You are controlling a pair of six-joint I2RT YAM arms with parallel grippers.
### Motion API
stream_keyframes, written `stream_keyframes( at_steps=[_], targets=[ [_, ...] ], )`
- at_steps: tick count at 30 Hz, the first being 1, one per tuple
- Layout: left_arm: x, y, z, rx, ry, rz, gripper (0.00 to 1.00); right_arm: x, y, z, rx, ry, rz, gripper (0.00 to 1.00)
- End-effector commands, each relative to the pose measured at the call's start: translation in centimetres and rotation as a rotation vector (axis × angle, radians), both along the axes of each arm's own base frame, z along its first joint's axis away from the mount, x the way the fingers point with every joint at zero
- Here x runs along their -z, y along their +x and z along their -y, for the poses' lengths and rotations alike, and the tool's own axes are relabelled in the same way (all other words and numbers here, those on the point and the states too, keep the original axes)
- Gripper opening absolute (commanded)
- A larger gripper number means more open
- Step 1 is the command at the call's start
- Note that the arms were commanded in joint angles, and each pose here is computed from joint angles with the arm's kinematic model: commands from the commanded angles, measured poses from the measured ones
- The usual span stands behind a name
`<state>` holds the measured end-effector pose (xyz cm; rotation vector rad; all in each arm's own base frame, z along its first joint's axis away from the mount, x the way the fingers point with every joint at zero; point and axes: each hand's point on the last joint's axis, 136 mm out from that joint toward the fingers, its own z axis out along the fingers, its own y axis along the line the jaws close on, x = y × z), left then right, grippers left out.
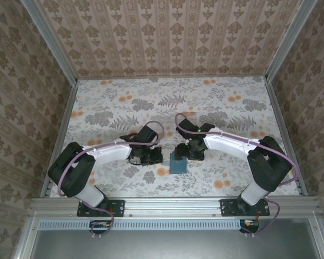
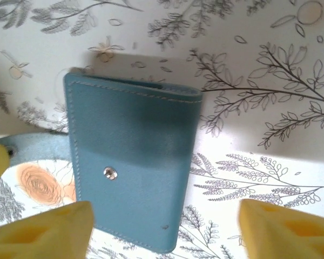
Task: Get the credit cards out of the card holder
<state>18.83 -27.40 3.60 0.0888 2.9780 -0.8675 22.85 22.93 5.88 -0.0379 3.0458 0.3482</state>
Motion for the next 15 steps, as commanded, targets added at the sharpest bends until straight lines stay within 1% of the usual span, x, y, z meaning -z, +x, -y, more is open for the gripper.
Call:
stream_keyframes(
  at_steps=[1, 4, 6, 15],
  targets=[
    [-0.3, -0.2, 0.2, -0.011, -0.064, -0.012, 0.04, -0.3, -0.1, 0.3, -0.017, -0.088, 0.007, 0.86],
    [0.2, -0.3, 0.1, -0.027, -0.091, -0.03, 0.03, 0.1, 0.0, -0.1, -0.023, -0.126, 0.004, 0.92],
    [0.4, -0.4, 0.0, -0.027, -0.1, -0.035, 0.03, 0.5, 0.1, -0.2, -0.023, -0.154, 0.0, 0.94],
    [1.6, -1.0, -0.7, -0.032, -0.103, -0.066, 0.04, 2.6, -0.2, -2.0, -0.037, -0.198, -0.039, 0.96]
  ],
)
